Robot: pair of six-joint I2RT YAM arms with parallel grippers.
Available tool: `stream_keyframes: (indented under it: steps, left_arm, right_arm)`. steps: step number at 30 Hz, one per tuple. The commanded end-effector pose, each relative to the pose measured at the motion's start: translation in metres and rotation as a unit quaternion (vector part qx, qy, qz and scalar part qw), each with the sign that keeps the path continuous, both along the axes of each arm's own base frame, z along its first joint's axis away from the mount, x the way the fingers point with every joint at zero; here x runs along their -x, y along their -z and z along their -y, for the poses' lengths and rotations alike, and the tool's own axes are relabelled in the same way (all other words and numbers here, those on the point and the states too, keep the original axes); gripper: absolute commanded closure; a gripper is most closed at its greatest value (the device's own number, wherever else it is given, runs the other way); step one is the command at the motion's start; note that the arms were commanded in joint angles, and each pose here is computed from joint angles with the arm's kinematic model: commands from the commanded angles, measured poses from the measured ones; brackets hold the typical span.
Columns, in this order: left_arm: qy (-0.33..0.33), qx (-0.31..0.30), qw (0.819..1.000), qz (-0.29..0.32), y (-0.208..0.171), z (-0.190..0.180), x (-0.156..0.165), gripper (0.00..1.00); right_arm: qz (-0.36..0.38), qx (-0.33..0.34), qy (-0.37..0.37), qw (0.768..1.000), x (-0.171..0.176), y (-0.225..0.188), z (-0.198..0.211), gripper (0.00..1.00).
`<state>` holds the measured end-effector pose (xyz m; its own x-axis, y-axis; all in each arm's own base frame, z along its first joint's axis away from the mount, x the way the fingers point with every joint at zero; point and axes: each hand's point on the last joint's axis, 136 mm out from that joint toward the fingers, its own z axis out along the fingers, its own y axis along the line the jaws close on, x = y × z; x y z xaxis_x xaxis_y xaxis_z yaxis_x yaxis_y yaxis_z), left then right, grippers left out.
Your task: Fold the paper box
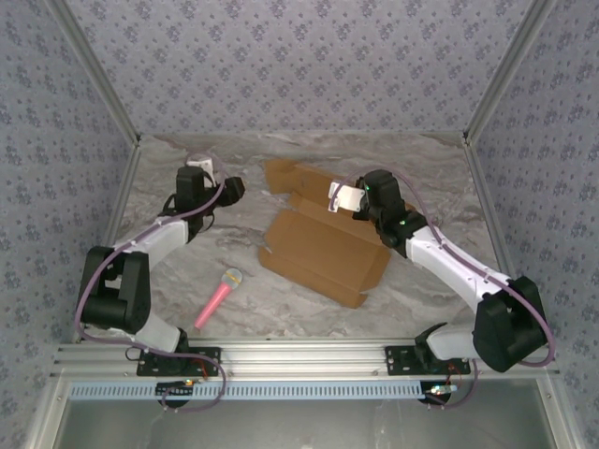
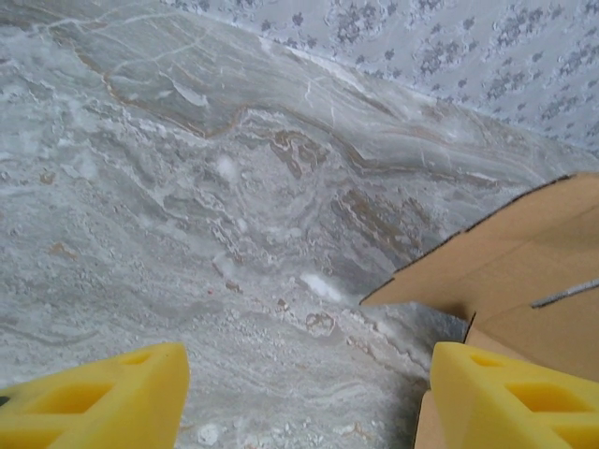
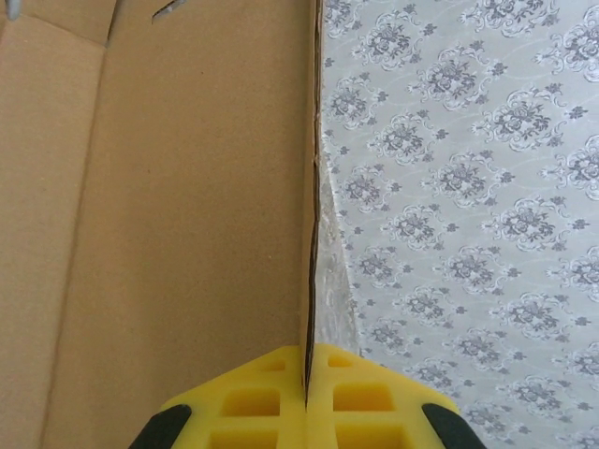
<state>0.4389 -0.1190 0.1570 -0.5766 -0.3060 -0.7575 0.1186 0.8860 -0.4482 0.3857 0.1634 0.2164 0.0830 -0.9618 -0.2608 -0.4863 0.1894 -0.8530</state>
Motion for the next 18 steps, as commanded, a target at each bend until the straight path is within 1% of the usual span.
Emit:
stream_keyframes:
  steps: [1, 11, 18]
  left_arm:
    - [0.011, 0.01, 1.0, 0.0, -0.009, 0.004, -0.01, 0.31]
    - [0.045, 0.01, 0.999, -0.029, -0.002, 0.015, -0.022, 0.31]
    - [0.069, 0.009, 0.997, -0.044, 0.002, 0.023, -0.027, 0.31]
  right_arm:
    - [0.044, 0.025, -0.004, 0.999, -0.002, -0.011, 0.003, 1.0]
    - [0.099, 0.055, -0.017, 0.993, -0.007, -0.001, 0.005, 1.0]
    - [0.098, 0.07, -0.012, 0.993, -0.01, 0.009, 0.01, 0.99]
